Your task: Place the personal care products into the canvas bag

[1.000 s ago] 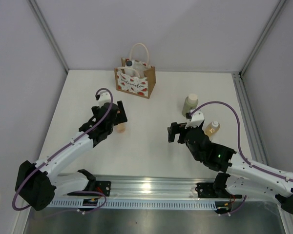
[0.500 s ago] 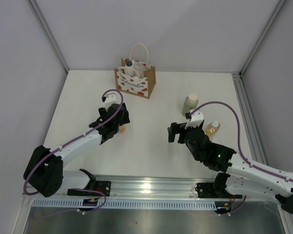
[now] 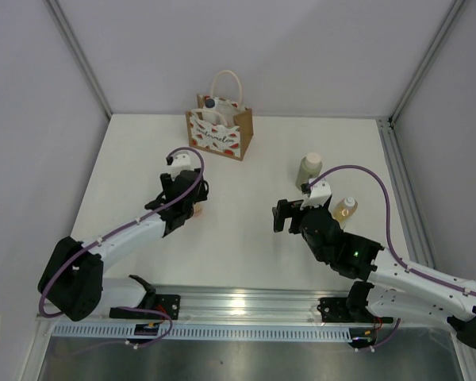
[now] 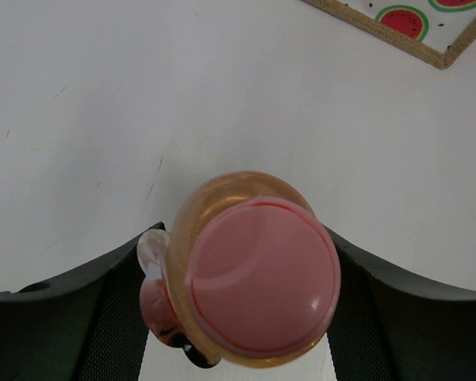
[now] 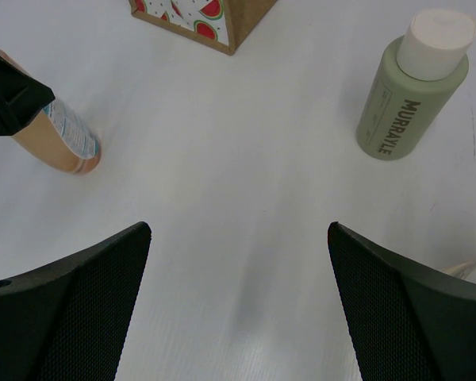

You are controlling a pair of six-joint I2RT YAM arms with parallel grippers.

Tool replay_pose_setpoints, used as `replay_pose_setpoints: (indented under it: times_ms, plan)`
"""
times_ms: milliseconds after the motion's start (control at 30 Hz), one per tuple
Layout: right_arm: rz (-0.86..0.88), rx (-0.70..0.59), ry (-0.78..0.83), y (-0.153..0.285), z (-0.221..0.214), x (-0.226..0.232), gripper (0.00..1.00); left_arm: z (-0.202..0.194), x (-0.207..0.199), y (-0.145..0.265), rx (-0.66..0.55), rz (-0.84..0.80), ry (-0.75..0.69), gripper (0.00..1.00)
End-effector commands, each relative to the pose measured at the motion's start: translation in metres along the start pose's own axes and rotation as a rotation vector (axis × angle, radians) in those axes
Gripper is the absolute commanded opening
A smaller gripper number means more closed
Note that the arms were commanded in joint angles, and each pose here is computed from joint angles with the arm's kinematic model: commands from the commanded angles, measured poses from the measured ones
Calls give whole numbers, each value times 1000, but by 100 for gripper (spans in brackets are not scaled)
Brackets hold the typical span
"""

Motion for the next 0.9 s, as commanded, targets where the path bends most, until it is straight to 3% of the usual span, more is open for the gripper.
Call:
replay_pose_setpoints:
  times_ms: [0, 300, 333, 400, 633, 867]
  plan:
    - [6, -57, -38, 1, 18, 8, 97, 7, -5, 1, -45, -74, -20, 75]
    - [5, -57, -38, 1, 18, 8, 97, 8, -11, -12, -3, -96, -30, 64]
    - [6, -59, -38, 1, 19, 8, 98, 8, -12, -12, -1, -108, -30, 55]
    - [6, -59, -38, 1, 19, 8, 97, 6, -14, -12, 5, -126, -26, 46]
    - [-1, -57, -32, 0, 18, 8, 97, 15, -19, -5, -34, -147, -108, 1]
    - [-2, -59, -35, 1, 18, 8, 97, 55, -32, 24, -116, -233, -170, 0]
Point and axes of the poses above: each gripper's point midway between its finger pads, its own y axis back along the fingers, its own x axis along the line the jaws close on, z = x × y, the point moved 9 cm from there along y, back along the fingers, and after that the axes turned 10 degrees about -y, right-handed, at the moved point
